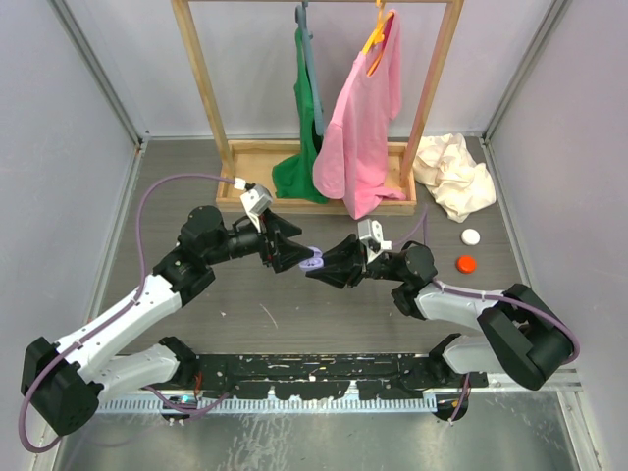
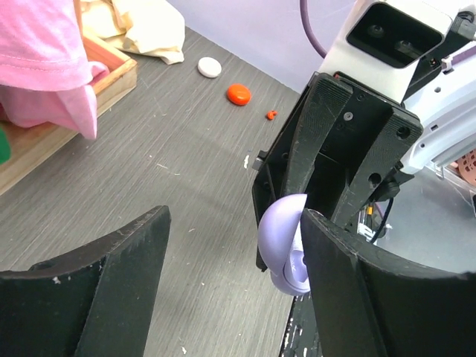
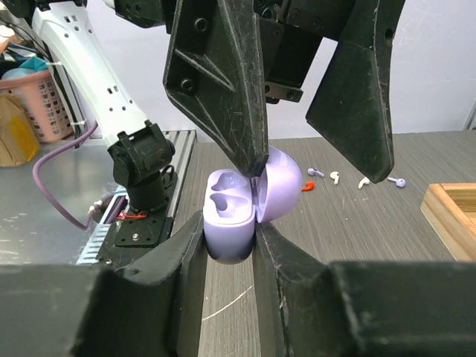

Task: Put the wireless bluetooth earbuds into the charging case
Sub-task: Open the charging case.

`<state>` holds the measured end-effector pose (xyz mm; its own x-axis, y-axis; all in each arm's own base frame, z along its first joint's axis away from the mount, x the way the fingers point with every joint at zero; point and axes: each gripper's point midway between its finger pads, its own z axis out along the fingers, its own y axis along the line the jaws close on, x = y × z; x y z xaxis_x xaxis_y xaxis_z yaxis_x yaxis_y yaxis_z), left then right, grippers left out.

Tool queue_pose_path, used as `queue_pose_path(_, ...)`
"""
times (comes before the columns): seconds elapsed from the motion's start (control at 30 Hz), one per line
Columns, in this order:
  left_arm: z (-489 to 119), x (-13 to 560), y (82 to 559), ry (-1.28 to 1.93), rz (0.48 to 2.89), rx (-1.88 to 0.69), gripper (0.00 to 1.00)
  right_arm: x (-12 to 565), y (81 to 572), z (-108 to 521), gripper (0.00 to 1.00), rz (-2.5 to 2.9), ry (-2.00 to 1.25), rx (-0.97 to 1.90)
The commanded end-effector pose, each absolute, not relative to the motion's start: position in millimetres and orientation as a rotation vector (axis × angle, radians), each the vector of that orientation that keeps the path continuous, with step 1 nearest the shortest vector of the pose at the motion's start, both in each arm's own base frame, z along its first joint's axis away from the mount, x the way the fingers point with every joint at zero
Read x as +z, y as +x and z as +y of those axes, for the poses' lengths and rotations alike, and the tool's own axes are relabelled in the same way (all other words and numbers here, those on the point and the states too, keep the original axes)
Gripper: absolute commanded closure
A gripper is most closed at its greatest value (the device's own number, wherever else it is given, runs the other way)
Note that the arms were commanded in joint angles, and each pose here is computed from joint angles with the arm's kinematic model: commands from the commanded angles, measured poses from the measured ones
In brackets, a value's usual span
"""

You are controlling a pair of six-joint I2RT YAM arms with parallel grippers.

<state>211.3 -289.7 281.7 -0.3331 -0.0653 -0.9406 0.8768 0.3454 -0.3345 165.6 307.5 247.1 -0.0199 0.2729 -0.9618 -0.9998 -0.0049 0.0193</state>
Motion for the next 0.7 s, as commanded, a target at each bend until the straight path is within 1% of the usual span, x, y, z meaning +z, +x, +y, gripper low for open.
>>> queue_pose_path(0.0,-286,315,215,0.720,1.513,-1.155,0.26,256,166,306,0.87,0.933,-0.999,1.289)
queue_pose_path(0.17,-279,314,215,0.694,1.565,-1.118,0.20,248,176,303,0.87,0.958,-0.966,1.211)
queue_pose_path(0.3,-268,302,221,0.623,1.667,-1.048,0.16,237,184,298,0.86,0.992,-0.953,1.139)
queue_pose_path(0.43,-244,280,239,0.478,1.818,-0.888,0.13,228,190,292,0.86,1.017,-0.929,1.082)
queue_pose_path(0.67,-185,233,269,0.174,2.044,-0.535,0.13,221,195,282,0.86,1.034,-0.870,1.018)
